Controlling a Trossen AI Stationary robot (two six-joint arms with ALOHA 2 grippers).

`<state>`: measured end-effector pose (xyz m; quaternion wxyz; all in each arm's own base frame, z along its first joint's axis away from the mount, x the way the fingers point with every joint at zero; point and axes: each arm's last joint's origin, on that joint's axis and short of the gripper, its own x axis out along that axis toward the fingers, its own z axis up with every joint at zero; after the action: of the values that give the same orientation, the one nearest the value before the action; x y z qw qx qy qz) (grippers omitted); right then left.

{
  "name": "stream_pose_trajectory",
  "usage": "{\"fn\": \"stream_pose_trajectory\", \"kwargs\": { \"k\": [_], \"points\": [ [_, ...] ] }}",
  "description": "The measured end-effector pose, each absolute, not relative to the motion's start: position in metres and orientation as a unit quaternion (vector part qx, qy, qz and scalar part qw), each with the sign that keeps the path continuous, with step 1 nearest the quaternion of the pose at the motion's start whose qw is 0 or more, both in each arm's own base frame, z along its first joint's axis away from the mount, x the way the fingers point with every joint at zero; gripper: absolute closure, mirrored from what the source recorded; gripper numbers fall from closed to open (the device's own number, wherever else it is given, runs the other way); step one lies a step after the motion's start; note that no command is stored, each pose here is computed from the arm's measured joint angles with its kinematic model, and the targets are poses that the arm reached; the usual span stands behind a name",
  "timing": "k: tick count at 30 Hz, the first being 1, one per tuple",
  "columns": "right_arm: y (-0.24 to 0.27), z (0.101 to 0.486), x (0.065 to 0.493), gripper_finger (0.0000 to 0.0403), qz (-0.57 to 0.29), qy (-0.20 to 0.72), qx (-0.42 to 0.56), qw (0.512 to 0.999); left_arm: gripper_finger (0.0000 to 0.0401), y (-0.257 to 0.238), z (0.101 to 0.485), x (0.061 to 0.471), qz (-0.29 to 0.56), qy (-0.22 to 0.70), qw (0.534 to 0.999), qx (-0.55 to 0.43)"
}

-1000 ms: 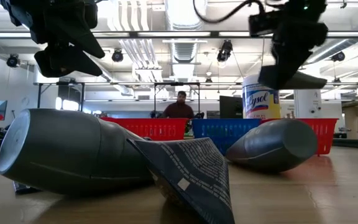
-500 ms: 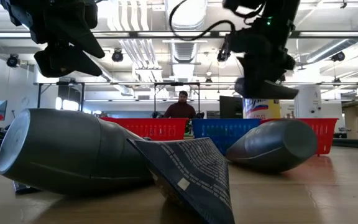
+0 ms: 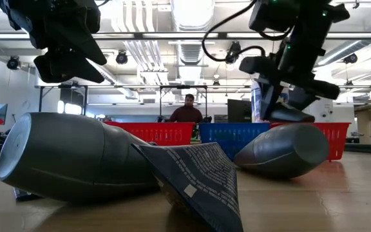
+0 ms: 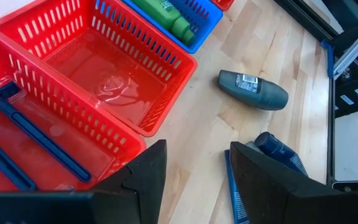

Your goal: Pick & Place Travel size toiletries

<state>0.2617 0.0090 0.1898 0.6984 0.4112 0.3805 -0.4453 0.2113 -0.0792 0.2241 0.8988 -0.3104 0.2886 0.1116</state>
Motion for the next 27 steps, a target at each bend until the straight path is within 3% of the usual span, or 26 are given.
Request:
{"fn": "stream_pose_trajectory", "kwargs": {
  "k": [12,18,27],
  "points": [
    [0.01,0.187,0.269,0.0184,-0.445,0.344,0.451,0.693,0.022,-0.079,0.224,0.211,0.112,0.288,0.899,-0.311],
    [0.009,0.176,0.261,0.0158,-0.476,0.332,0.476,0.661,0.022,-0.079,0.224,0.211,0.111,0.288,0.899,-0.312],
    [0.009,0.183,0.265,0.0118,-0.458,0.337,0.465,0.679,0.022,-0.079,0.224,0.211,0.111,0.288,0.899,-0.311]
  ]
}}
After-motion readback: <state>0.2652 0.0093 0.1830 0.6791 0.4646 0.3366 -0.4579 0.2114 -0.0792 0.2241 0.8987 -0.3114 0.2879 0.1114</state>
